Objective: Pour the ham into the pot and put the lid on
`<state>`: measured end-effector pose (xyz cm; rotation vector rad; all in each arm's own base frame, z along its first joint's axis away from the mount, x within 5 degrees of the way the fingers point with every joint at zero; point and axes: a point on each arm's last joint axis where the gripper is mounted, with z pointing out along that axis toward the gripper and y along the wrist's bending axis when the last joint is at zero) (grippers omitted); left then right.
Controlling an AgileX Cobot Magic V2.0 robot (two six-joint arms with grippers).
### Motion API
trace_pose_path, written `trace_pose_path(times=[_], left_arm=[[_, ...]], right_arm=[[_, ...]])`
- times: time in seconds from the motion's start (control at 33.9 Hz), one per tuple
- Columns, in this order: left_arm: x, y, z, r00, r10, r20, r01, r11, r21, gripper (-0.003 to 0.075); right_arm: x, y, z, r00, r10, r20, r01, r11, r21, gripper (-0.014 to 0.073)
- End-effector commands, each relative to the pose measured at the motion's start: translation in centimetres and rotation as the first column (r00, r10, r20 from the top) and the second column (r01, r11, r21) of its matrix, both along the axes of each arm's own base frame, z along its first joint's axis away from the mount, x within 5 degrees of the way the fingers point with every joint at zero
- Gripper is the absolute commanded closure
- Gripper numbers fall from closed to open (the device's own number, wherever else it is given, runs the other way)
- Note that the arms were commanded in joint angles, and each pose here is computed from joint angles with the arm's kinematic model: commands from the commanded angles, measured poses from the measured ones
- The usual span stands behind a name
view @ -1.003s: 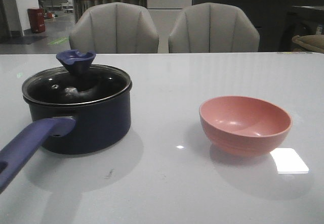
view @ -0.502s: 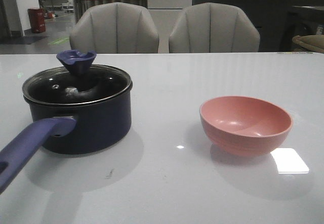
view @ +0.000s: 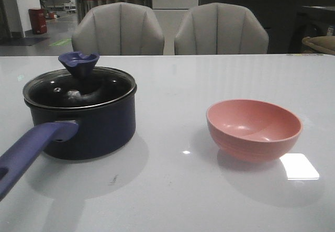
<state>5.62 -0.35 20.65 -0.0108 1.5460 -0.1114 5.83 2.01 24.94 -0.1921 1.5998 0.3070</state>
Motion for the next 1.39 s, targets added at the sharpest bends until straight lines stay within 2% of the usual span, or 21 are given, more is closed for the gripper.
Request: trace_pose_path(times=[0.0,0.59,0.71,0.83,0.91,1.21,1.36], left_arm=[[-0.1,0.0,0.0,0.998,0.001,0.070,0.000,1.000,-0.014,0.0607],[-0.1,0.0,0.0,0.998,0.001,0.070,0.000,1.000,-0.014,0.0607],[-0.1,0.0,0.0,0.998,0.001,0.070,0.000,1.000,-0.014,0.0607],[-0.1,0.0,0.0,0.998,0.001,0.070,0.000,1.000,-0.014,0.0607],[-0.1,0.0,0.0,0.998,0.001,0.070,0.000,1.000,-0.014,0.0607],[-0.1,0.0,0.0,0.998,0.001,0.070,0.000,1.000,-0.014,0.0607],[-0.1,0.0,0.0,0.998,0.001,0.070,0.000,1.000,-0.014,0.0607]], right_arm=[[0.0,-0.2,1.7,0.995,-0.018,0.103,0.015,0.999,0.028,0.0425],[0.0,-0.2,1.7,0.994,-0.018,0.105,0.015,0.999,0.029,0.0425],[0.2,-0.4,0.5,0.993,-0.056,0.107,0.058,0.998,-0.010,0.0425],[0.2,-0.9,-0.6,0.986,-0.142,0.092,0.141,0.990,0.014,0.0425],[-0.2,-1.2,-1.4,0.976,-0.184,0.116,0.186,0.983,-0.003,0.0425],[-0.4,-1.4,-4.2,0.973,-0.199,0.120,0.202,0.979,-0.012,0.0425],[-0.4,-1.4,-4.4,0.973,-0.199,0.119,0.202,0.979,-0.013,0.0425]])
